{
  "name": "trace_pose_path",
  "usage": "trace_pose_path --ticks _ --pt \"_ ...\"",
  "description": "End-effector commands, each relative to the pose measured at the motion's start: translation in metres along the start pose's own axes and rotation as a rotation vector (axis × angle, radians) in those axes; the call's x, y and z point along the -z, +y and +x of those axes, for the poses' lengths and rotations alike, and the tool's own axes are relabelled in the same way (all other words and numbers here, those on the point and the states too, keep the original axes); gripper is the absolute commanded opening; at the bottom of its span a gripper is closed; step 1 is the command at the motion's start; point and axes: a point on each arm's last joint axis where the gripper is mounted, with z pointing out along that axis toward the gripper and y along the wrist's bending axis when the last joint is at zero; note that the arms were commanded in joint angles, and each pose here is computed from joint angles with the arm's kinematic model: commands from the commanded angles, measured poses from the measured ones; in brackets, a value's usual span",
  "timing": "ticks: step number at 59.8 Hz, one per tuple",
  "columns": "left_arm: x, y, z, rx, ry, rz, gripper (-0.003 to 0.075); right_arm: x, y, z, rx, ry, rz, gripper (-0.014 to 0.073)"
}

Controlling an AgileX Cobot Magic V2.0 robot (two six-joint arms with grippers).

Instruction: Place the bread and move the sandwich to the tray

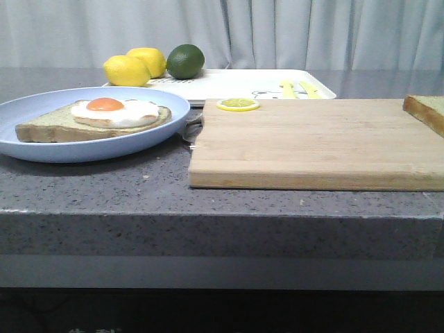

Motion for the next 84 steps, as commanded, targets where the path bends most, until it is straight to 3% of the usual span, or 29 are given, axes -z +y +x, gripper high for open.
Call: trace_pose_path --ticks 1,5,9,22,37,48,68,76,84 --pt "0.001 -0.002 -0.019 -0.008 -0.132 0.012 0.0435 0.002 0.001 -0.017 0.013 -0.099 0.008 0.0626" --pt "0.001 -0.002 -0.018 -0.008 -0.130 0.012 0.0568 0.002 0.001 -0.017 0.013 -0.103 0.008 0.0662" --pt "0.001 -0.002 -0.018 -0.008 -0.130 0.012 0.0622 0.002 0.001 -0.017 0.012 -0.107 0.007 0.0662" --pt "0.001 -0.002 -0.018 -0.008 -0.130 0.012 0.0617 -0.001 0.001 -0.017 0.010 -0.062 0.007 0.0662" --pt "0.001 -0.002 -0.019 -0.008 -0.134 0.013 0.0617 -0.037 -0.001 -0.048 0.002 0.130 0.053 0.0662" --pt "0.001 -0.002 -0.019 -0.006 -0.134 0.013 0.0617 -0.065 -0.031 -0.071 -0.056 0.225 0.202 0.0662" --pt "0.001 -0.002 -0.019 -0.004 -0.134 0.013 0.0617 -0.118 -0.114 -0.061 -0.237 0.514 0.413 0.0662" --pt "0.001 -0.002 -0.019 -0.004 -0.134 0.013 0.0617 -0.141 -0.137 -0.048 -0.309 0.622 0.416 0.0661" --pt "0.001 -0.002 -0.019 -0.004 -0.134 0.013 0.0617 -0.165 -0.146 -0.034 -0.342 0.687 0.322 0.0661"
